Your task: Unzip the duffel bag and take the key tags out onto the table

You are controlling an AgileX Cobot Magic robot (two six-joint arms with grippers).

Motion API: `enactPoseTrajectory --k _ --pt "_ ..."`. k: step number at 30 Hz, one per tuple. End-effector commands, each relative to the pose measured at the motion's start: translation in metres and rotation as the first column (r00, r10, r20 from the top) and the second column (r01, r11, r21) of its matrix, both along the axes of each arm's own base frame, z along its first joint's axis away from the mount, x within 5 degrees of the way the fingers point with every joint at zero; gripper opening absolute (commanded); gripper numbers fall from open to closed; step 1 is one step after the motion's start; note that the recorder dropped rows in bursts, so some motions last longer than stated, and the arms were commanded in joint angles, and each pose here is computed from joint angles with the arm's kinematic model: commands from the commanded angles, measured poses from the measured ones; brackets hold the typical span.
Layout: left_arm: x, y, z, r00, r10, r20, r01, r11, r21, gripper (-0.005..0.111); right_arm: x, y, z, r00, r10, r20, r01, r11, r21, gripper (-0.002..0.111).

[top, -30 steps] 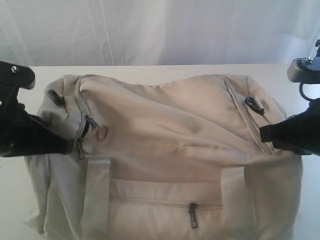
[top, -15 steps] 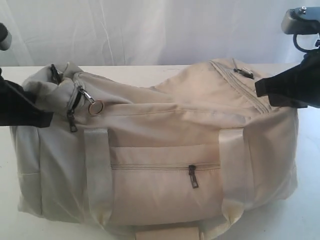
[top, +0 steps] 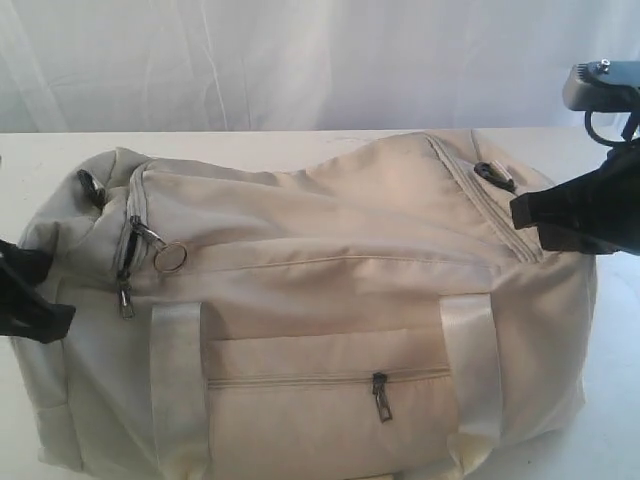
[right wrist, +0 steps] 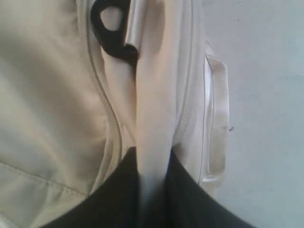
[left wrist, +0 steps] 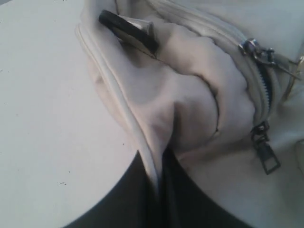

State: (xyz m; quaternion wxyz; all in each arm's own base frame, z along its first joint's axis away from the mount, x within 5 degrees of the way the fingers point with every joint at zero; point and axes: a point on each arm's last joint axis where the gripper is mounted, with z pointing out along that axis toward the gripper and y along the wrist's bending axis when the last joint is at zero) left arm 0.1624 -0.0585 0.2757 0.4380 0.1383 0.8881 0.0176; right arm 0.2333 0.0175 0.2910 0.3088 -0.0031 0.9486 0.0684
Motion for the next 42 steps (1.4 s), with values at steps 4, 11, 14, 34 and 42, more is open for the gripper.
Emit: enactPoseTrajectory --k 4,11,14,34,42 --pt "0.006 0.0 0.051 0.988 -0.019 0.154 0.019 1.0 0.002 0.068 0.013 -0.004 0.057 0.981 0.017 0.195 -0.01 0.999 -0.041 0.056" --pt "0.017 0.008 0.053 0.994 0.102 0.038 -0.107 0.982 0.157 0.065 0.031 0.024 0.051 0.953 0.234 0.191 -0.248 0.967 0.053 0.055" --pt "0.01 0.012 0.048 0.985 0.162 -0.055 -0.153 0.978 0.141 0.065 0.029 0.058 0.07 0.866 0.396 0.306 -0.444 0.89 0.106 0.055" --pt "-0.037 0.019 0.013 0.929 0.027 -0.37 0.04 0.984 0.172 0.065 0.05 0.239 -0.038 0.38 0.902 0.203 -0.871 0.423 -0.249 0.061" --pt "-0.039 0.019 0.013 0.931 0.024 -0.364 0.04 0.985 0.167 0.065 0.057 0.259 -0.06 0.402 0.888 0.223 -0.833 0.455 -0.314 0.064"
